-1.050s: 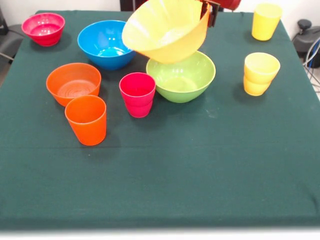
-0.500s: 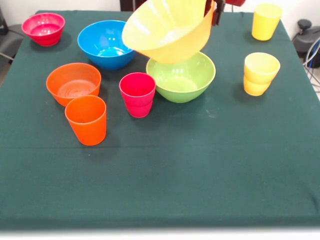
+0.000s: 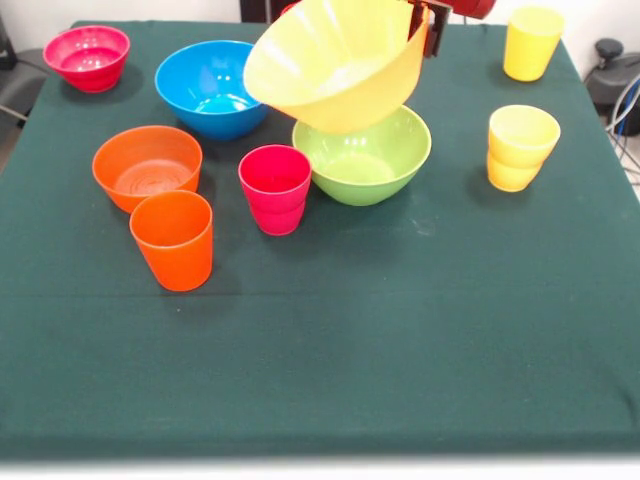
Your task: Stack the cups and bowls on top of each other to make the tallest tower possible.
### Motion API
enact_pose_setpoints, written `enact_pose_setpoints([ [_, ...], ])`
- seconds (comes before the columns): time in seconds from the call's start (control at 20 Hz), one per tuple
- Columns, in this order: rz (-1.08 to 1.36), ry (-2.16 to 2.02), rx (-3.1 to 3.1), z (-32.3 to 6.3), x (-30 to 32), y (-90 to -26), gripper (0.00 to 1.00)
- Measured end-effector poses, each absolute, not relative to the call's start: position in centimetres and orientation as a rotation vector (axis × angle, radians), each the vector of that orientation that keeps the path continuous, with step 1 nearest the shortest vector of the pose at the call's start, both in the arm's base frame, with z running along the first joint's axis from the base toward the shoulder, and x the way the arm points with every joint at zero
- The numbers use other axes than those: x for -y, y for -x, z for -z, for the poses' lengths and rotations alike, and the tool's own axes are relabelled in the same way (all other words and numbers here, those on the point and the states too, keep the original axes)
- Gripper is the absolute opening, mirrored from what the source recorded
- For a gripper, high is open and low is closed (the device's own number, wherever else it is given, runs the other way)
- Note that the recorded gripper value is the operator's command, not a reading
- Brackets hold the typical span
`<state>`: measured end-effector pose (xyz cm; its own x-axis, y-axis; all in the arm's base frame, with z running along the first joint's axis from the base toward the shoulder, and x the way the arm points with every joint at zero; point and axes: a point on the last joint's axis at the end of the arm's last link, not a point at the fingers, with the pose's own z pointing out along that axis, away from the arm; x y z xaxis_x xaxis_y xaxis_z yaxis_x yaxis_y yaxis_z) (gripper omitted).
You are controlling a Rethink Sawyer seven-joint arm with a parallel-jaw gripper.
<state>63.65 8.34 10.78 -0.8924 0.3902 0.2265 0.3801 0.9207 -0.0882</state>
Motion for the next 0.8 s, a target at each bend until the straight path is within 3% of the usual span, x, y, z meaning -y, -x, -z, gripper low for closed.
enact_pose_setpoints([
  [0.8,-0.051,0.569,2.841,-10.71,-8.76,-63.71,0.0],
])
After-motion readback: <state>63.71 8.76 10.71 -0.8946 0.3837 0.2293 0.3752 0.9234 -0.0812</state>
